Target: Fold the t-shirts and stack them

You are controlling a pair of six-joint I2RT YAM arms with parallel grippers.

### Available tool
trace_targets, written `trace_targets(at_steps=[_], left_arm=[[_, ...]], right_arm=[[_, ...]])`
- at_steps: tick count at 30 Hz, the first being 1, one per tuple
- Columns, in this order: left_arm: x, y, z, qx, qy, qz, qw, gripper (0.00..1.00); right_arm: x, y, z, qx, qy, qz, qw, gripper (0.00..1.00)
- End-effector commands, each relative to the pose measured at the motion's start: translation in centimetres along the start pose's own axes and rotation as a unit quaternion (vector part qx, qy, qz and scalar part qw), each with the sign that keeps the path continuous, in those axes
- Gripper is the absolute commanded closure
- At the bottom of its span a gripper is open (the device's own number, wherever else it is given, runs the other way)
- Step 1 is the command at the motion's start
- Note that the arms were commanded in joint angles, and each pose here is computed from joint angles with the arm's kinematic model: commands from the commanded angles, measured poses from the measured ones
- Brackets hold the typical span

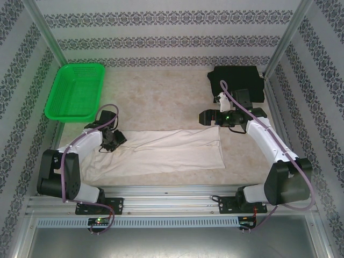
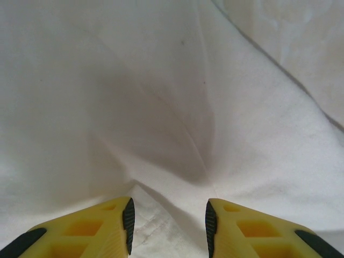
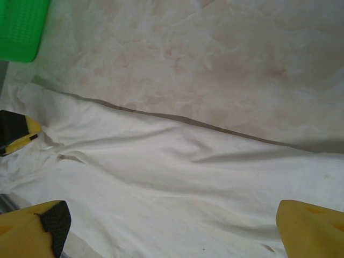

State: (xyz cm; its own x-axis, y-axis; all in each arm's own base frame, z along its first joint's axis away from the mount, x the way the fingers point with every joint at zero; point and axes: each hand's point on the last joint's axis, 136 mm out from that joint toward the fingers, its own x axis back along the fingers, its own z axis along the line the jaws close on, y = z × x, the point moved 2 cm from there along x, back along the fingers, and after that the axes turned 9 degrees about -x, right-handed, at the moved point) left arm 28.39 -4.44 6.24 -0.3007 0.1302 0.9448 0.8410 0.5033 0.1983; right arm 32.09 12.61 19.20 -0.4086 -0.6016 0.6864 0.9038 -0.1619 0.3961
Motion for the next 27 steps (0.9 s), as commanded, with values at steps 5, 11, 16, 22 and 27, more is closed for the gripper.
trace_targets(at_steps=[5,11,16,22,27], left_arm=[[1.0,0.0,1.2,-0.029,0.031,0.000,0.999,0.61],[0.5,-0.6,1.2,-0.041,0.022,0.008,0.999,0.61],[-0.1,-0.8,1.0,-0.043,0.018,0.019,0.999,0.63],[-0.9,-1.3,1.3,-0.049,0.025,0.037,0.998,0.66],[-1.5,-1.6,1.4,-0.046,0.025,0.047,0.998,0.71]], right_arm=[[0.4,-3.0,4.8,0.068,0.071,0.053,0.994,0.02],[0.1,-4.8,6.9,0.106,0.084,0.082,0.987,0.02],[-0.1,-4.8,7.0,0.107,0.083,0.089,0.987,0.02],[-0.1,-4.7,7.0,0.112,0.081,0.087,0.987,0.02],[-0.1,-4.7,7.3,0.116,0.082,0.087,0.986,0.02]])
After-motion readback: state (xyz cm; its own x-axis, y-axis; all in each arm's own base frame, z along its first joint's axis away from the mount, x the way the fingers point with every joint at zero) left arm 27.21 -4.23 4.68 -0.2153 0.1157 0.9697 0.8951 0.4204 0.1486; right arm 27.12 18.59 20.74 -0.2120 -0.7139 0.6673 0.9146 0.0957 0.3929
